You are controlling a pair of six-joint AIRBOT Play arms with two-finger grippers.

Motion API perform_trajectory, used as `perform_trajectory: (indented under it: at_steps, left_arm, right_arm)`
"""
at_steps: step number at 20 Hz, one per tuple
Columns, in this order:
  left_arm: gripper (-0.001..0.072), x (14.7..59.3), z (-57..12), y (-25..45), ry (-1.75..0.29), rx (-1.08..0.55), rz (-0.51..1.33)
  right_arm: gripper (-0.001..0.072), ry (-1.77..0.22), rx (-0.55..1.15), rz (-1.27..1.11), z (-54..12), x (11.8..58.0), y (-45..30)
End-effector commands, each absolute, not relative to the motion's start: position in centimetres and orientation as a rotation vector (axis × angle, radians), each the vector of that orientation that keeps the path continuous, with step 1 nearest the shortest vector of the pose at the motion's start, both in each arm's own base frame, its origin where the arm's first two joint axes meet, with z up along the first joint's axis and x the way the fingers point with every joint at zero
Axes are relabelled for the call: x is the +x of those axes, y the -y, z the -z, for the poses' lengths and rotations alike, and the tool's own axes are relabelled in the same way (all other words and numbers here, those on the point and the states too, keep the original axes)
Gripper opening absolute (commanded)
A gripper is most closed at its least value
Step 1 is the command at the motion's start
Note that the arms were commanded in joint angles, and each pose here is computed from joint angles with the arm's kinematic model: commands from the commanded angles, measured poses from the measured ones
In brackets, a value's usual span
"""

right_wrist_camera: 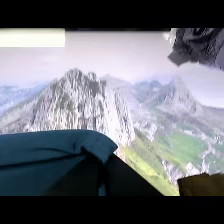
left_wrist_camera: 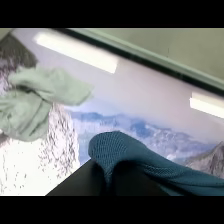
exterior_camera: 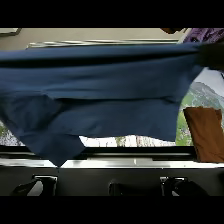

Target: Fold the clothes and pants, and hang the long-sleeved shirts on hangers.

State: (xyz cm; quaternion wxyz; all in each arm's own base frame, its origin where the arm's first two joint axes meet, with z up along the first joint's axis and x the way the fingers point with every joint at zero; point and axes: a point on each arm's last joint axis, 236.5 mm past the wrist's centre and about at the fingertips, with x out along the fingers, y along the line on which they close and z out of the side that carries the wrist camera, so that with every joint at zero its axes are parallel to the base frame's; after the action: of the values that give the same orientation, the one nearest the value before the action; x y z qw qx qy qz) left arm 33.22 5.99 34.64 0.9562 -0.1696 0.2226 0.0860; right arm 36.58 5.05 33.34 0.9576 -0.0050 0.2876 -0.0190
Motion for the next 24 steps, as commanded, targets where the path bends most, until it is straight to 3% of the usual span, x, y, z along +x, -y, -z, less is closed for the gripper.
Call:
perform_trajectory:
  at_steps: [1, 4, 6, 9, 12, 13, 16, 17, 19, 20, 22, 24]
  left_arm:
    - [0.0015, 39.4, -22.4, -5.9, -0.767, -0.365, -0.133]
    - [0.0016, 44.2, -9.2, -6.1, -1.039, -0.418, -0.141]
    - [0.0016, 46.5, -2.3, -5.9, -1.146, -0.437, -0.148]
    - [0.0016, 48.4, 4.8, -5.6, -1.221, -0.466, -0.155]
    - [0.0021, 48.7, 7.5, -5.5, -1.253, -0.484, -0.161]
    - [0.0040, 48.6, 7.4, -5.6, -1.257, -0.485, -0.162]
    - [0.0280, 47.6, 5.1, -7.0, -1.288, -0.467, -0.144]
    - [0.0342, 46.8, 3.9, -7.9, -1.303, -0.430, -0.115]
    - [0.0379, 45.3, 1.4, -10.2, -1.271, -0.506, -0.129]
    - [0.0472, 44.6, 0.3, -11.1, -1.246, -0.540, -0.127]
    - [0.0477, 42.1, -0.5, -13.2, -1.224, -0.602, -0.167]
    - [0.0477, 39.1, 0.4, -13.9, -1.244, -0.670, -0.205]
  right_arm:
    - [0.0032, -0.854, -0.038, 0.045, -22.2, 43.3, -8.5]
    - [0.0032, -1.068, 0.017, -0.027, -9.8, 48.6, -13.2]
    - [0.0032, -1.209, 0.245, -0.130, -2.9, 50.1, -16.7]
    - [0.0032, -1.263, 0.499, -0.233, 1.8, 52.5, -18.7]
    - [0.0038, -1.263, 0.571, -0.219, 3.3, 53.5, -18.2]
    - [0.0095, -1.264, 0.573, -0.221, 3.2, 53.5, -18.2]
    - [0.0357, -1.278, 0.573, -0.337, 0.6, 52.4, -17.1]
    - [0.0381, -1.276, 0.563, -0.399, -0.9, 51.8, -15.7]
    - [0.0381, -1.297, 0.528, -0.456, -2.9, 49.9, -11.1]
    - [0.0380, -1.322, 0.507, -0.470, -3.5, 48.5, -8.2]
    - [0.0376, -1.382, 0.514, -0.501, -3.6, 45.2, -3.5]
    - [0.0379, -1.387, 0.647, -0.486, -2.5, 43.3, -0.8]
